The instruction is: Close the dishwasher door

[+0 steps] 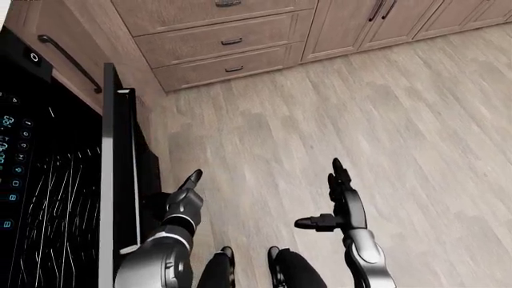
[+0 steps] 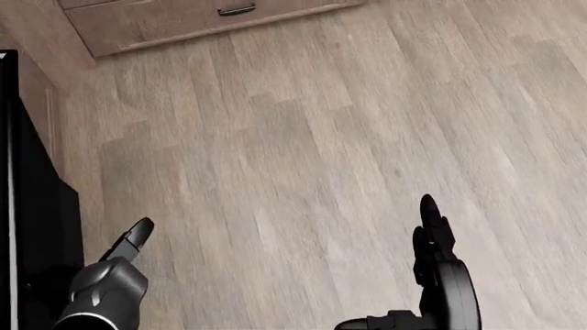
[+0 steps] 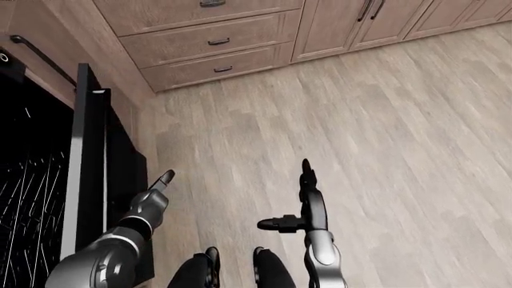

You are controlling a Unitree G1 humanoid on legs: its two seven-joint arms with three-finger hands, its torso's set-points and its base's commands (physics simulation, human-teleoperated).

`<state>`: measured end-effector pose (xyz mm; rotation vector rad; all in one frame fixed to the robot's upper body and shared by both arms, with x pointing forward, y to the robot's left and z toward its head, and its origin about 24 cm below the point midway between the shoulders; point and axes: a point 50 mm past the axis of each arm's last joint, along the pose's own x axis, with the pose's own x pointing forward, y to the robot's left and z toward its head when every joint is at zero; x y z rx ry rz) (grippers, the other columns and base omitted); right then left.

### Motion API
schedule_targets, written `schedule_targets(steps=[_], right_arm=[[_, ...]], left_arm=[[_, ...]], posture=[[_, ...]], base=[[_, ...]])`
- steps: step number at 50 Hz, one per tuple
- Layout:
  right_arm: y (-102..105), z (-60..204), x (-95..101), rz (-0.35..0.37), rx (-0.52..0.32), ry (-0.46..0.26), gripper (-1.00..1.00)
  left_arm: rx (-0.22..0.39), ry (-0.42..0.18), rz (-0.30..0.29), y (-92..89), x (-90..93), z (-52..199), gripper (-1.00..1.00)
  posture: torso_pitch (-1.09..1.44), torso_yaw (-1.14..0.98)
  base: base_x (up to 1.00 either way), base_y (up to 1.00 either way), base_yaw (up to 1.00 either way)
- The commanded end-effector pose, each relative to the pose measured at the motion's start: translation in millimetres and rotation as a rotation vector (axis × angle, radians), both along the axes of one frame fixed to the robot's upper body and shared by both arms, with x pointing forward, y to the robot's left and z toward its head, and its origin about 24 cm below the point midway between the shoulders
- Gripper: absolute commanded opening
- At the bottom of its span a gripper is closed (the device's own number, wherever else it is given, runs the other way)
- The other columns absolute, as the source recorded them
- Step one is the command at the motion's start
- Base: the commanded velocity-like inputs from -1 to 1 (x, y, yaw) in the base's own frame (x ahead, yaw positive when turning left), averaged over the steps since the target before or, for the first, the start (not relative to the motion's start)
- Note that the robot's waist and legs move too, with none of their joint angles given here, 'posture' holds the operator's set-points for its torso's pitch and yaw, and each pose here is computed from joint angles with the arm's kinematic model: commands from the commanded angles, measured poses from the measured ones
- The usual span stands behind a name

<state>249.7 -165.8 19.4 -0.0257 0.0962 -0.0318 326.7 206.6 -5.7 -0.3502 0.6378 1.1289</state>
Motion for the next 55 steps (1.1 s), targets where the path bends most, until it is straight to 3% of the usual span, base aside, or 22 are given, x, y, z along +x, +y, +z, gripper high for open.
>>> schedule_targets(steps=[1,44,55], right_arm=[[-0.4,12.6,2.8,0.001,-0.006,-0.07,1.0],[0.7,11.6,4.4,0.005,0.002,-0.068,1.0],[1.0,11.8,4.1,0.005,0.001,-0.069,1.0]], left_arm=[[0.041,-0.033,0.073,15.2,2.8,11.4,1.0],[0.023,-0.014,0.198,55.0,-12.3,8.1,1.0],[0.032,-0.01,0.259,70.2,-19.9,7.8,1.0]], posture=[[0.64,0.0],[0.64,0.0],[0.64,0.0]], base=[[0.0,0.0,0.0],[0.0,0.0,0.0],[0.0,0.0,0.0]])
